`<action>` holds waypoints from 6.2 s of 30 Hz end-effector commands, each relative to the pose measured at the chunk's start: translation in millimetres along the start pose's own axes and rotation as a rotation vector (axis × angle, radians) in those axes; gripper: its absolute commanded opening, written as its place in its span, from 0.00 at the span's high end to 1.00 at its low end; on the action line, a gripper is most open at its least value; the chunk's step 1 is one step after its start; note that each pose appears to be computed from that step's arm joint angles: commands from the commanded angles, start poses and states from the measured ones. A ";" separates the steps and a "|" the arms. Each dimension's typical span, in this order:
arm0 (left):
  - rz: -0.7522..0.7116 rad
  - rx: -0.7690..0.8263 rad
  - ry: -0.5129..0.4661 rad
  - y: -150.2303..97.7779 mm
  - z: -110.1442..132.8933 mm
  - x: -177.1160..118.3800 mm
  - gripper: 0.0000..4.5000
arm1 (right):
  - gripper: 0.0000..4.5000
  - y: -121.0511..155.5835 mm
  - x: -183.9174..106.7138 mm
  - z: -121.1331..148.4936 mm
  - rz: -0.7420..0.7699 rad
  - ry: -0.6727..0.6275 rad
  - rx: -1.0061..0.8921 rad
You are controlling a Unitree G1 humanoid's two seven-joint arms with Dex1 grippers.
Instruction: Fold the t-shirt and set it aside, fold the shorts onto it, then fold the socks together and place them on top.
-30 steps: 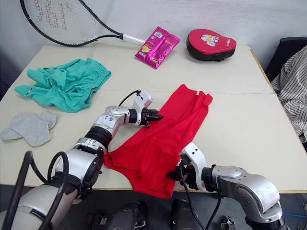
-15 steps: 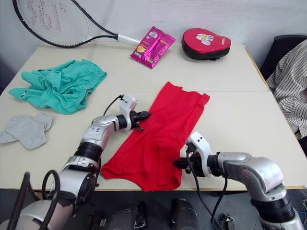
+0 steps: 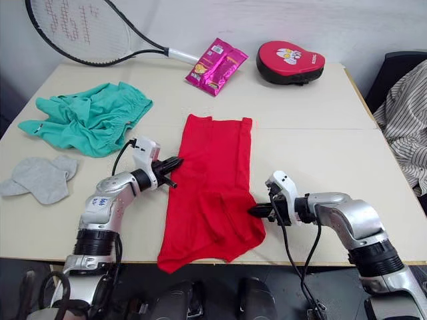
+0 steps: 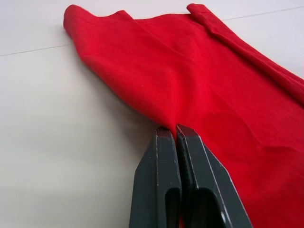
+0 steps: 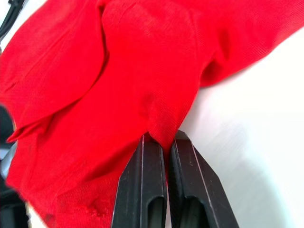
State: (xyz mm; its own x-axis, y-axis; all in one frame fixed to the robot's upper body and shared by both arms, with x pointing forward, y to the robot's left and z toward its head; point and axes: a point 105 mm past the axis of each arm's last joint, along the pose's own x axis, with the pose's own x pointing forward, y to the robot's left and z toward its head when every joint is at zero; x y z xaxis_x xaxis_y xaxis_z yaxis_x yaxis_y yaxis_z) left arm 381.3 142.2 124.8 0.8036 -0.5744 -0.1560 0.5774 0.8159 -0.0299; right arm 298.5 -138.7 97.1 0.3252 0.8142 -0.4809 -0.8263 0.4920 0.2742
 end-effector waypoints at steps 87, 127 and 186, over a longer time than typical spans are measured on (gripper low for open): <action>-0.905 0.593 0.121 -76.3 -40.1 -170.6 0.99 | 1.00 85.1 -42.2 -28.8 0.433 0.061 -0.786; -0.264 -0.079 -0.117 45.6 43.6 10.7 0.94 | 0.95 -99.2 23.3 131.0 -0.405 -0.372 -0.394; -0.569 0.708 0.088 -37.3 -31.3 -95.0 0.99 | 1.00 38.0 36.2 -0.2 0.068 -0.156 -0.965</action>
State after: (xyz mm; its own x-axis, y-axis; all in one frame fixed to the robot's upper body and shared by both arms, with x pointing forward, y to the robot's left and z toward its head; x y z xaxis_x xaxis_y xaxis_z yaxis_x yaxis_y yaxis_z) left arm 287.0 167.9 97.6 0.3677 -0.8391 -0.4007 0.8713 0.1603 0.4639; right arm 292.0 -91.4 91.4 0.3041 0.8921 -0.3341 -0.8285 0.0746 -0.5550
